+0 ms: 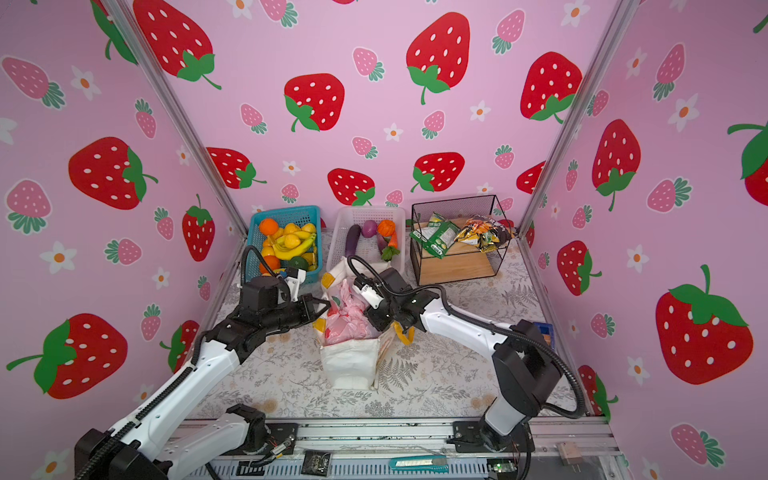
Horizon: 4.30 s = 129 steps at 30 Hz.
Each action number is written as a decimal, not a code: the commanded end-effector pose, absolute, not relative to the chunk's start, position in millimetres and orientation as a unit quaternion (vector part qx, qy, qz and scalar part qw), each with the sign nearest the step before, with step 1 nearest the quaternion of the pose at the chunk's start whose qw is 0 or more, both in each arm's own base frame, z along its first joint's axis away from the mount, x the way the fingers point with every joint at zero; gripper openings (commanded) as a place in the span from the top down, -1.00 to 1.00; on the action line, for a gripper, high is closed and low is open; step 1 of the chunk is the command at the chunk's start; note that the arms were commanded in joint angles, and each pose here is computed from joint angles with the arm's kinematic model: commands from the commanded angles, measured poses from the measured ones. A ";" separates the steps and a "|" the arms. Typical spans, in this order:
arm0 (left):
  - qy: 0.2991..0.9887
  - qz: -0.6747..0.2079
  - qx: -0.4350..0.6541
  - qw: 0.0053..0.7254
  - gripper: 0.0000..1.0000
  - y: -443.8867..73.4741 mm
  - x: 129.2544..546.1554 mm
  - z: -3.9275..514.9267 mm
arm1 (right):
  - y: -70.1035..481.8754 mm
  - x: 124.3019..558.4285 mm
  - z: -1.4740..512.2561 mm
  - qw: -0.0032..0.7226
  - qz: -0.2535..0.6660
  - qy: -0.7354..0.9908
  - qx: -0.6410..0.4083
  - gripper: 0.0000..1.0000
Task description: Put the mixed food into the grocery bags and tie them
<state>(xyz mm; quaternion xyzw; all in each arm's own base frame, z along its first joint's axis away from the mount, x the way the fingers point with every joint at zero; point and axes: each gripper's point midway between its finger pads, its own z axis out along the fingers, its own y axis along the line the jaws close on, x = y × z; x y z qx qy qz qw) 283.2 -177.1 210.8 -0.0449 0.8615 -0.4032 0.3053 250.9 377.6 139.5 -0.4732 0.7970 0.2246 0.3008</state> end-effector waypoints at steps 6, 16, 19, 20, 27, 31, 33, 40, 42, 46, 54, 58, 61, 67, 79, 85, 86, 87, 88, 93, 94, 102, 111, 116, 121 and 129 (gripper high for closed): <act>0.852 -0.423 -0.041 0.306 1.00 -183.3 284.0 213.7 | 371.5 236.1 173.5 0.318 0.224 0.785 -0.483 -0.32; 0.851 -0.423 -0.040 0.311 1.00 -182.6 283.6 216.9 | 255.4 267.9 238.9 0.424 0.209 0.823 -0.316 -0.59; 0.850 -0.422 -0.040 0.312 1.00 -182.4 284.3 217.7 | 242.2 275.7 217.5 0.408 0.201 0.843 -0.287 -0.53; 0.851 -0.421 -0.040 0.312 1.00 -182.1 284.6 216.9 | 241.5 278.2 210.3 0.404 0.196 0.848 -0.282 -0.48; 0.853 -0.421 -0.040 0.306 1.00 -183.4 284.7 213.8 | 275.2 279.1 180.0 0.367 0.265 0.841 -0.295 -0.33; 0.852 -0.426 -0.040 0.302 1.00 -184.3 282.6 214.2 | 281.7 281.5 168.8 0.358 0.277 0.842 -0.293 0.09; 0.849 -0.431 -0.039 0.303 1.00 -185.4 281.4 217.4 | 274.9 284.0 170.2 0.361 0.271 0.845 -0.287 0.51; 0.831 -0.476 -0.015 0.288 1.00 -206.4 271.4 235.9 | 207.2 283.4 207.4 0.420 0.158 0.861 -0.240 1.00; 0.831 -0.479 -0.009 0.284 1.00 -212.0 271.0 236.2 | 194.8 281.0 219.3 0.436 0.144 0.858 -0.229 1.00; 0.839 -0.468 -0.008 0.276 1.00 -215.6 276.5 225.9 | 185.8 287.6 215.4 0.436 0.122 0.864 -0.222 0.79; 0.851 -0.458 -0.007 0.257 1.00 -222.5 282.2 207.8 | 232.6 285.3 304.4 0.540 0.129 0.780 -0.290 -0.13; 0.852 -0.455 -0.008 0.260 1.00 -222.3 283.2 206.9 | 306.8 261.3 313.8 0.528 0.183 0.732 -0.390 -0.12; 0.852 -0.453 -0.007 0.261 1.00 -221.8 283.5 207.2 | 353.4 251.3 300.8 0.497 0.221 0.715 -0.440 -0.06; 0.854 -0.450 -0.006 0.260 1.00 -220.6 280.6 207.2 | 386.6 267.5 256.3 0.458 0.226 0.729 -0.456 0.49; 0.840 -0.457 -0.006 0.292 1.00 -215.7 277.7 228.2 | 349.2 254.5 108.1 0.267 0.214 0.827 -0.446 0.92; 0.844 -0.453 -0.011 0.287 0.76 -215.8 281.0 223.4 | 355.6 258.0 187.8 0.346 0.252 0.787 -0.445 0.11; 0.843 -0.451 -0.013 0.292 0.64 -214.7 281.7 225.0 | 352.1 258.7 209.5 0.369 0.262 0.777 -0.438 -0.01; 0.842 -0.449 -0.012 0.298 0.48 -213.5 282.5 227.5 | 347.1 260.1 225.8 0.386 0.268 0.771 -0.430 -0.11; 0.841 -0.445 -0.012 0.307 0.31 -211.6 283.8 230.9 | 338.5 263.0 242.3 0.405 0.271 0.766 -0.419 -0.19; 0.847 -0.386 -0.020 0.366 -0.14 -187.2 294.1 244.6 | 263.0 298.7 293.5 0.501 0.212 0.777 -0.316 -0.66; 0.847 -0.370 -0.028 0.381 -0.18 -178.8 296.3 248.2 | 242.9 307.7 300.6 0.519 0.191 0.782 -0.286 -0.72; 0.793 -0.242 -0.095 0.551 -0.83 -103.6 300.7 284.4 | 107.0 346.5 304.3 0.609 0.064 0.787 -0.068 -0.99; 0.723 0.018 -0.176 0.668 -0.99 3.0 308.9 255.7 | 25.5 349.1 224.4 0.620 -0.103 0.776 0.054 -0.99; 0.767 0.059 -0.183 0.612 -0.99 37.0 340.3 199.4 | 7.2 363.7 177.8 0.594 -0.164 0.787 0.033 -0.99; 0.800 0.026 -0.131 0.585 -0.99 32.9 369.4 162.0 | 15.0 374.5 141.6 0.599 -0.141 0.788 0.001 -0.99; 0.820 0.035 -0.061 0.567 -0.98 22.4 389.5 128.6 | 26.9 380.2 128.6 0.614 -0.114 0.780 -0.036 -0.99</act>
